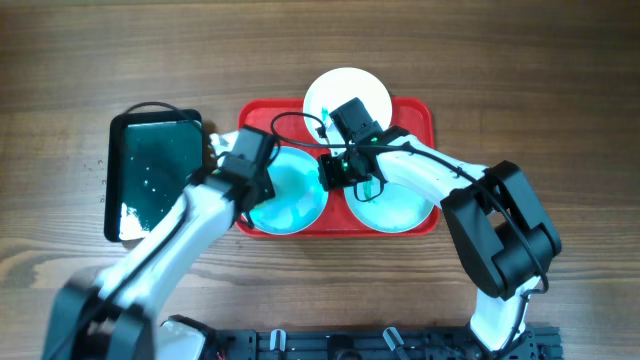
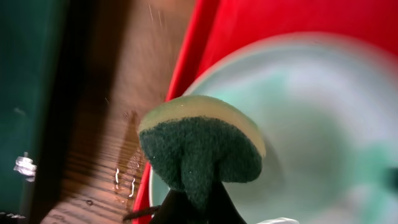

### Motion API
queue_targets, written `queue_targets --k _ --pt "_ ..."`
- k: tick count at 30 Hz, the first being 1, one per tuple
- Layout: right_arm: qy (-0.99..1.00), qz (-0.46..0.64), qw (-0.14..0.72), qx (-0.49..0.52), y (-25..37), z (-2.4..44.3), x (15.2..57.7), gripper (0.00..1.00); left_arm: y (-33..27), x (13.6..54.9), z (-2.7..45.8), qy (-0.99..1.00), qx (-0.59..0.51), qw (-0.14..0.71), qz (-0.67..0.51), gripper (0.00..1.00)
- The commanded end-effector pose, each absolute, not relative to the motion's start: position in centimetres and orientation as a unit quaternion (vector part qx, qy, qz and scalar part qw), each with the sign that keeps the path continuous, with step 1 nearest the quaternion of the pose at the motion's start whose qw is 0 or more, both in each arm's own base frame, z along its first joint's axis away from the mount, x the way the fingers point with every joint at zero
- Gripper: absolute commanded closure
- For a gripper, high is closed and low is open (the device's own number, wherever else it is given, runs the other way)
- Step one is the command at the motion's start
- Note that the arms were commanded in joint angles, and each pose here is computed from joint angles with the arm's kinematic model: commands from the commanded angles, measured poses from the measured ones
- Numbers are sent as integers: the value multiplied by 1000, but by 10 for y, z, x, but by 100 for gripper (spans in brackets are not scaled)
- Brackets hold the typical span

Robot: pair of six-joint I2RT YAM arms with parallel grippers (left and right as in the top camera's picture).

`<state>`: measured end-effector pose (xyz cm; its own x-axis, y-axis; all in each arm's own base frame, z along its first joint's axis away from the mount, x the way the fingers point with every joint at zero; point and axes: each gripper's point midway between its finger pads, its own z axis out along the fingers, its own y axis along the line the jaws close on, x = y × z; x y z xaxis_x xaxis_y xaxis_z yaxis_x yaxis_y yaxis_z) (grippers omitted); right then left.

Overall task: Clean dirty plates on tray and stack at the side
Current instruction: 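Return the sponge to the basin with the left gripper, then lift the cleaned plate with the right gripper and place it right of tray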

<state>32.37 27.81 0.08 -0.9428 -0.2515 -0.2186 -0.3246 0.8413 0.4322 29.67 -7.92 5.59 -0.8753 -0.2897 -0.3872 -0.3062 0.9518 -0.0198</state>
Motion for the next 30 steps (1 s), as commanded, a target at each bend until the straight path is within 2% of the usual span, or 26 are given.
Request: queue_targets --k 1,4,8,12,15,18,22,27,28,29,30 --pt "965 211 64 -145 270 -17 320 96 -51 319 138 916 -242 319 -31 96" --pt "964 211 65 -145 270 -17 321 96 4 322 154 883 -318 344 -16 96" --pt "965 212 64 -143 270 -17 321 96 59 317 116 869 -414 270 -34 96" --pt "961 233 66 -137 277 -4 322 96 79 307 103 862 -446 240 -24 96" --pt "955 241 105 -141 279 31 330 96 90 307 105 853 -459 248 -22 96" --pt "954 192 192 -130 255 92 343 96 112 313 108 832 -484 271 -20 96" --pt "938 151 283 -129 228 155 347 96 127 318 83 828 -501 249 -10 96" --pt "934 80 325 -124 208 174 346 96 129 323 51 835 -504 219 -3 92" --pt "933 61 330 -127 207 174 344 96 130 324 48 836 -505 216 -3 90" --pt "932 49 336 -131 209 175 343 96 130 325 44 837 -505 213 -2 83" --pt "929 35 343 -134 210 176 341 96 130 324 40 838 -505 208 -1 64"
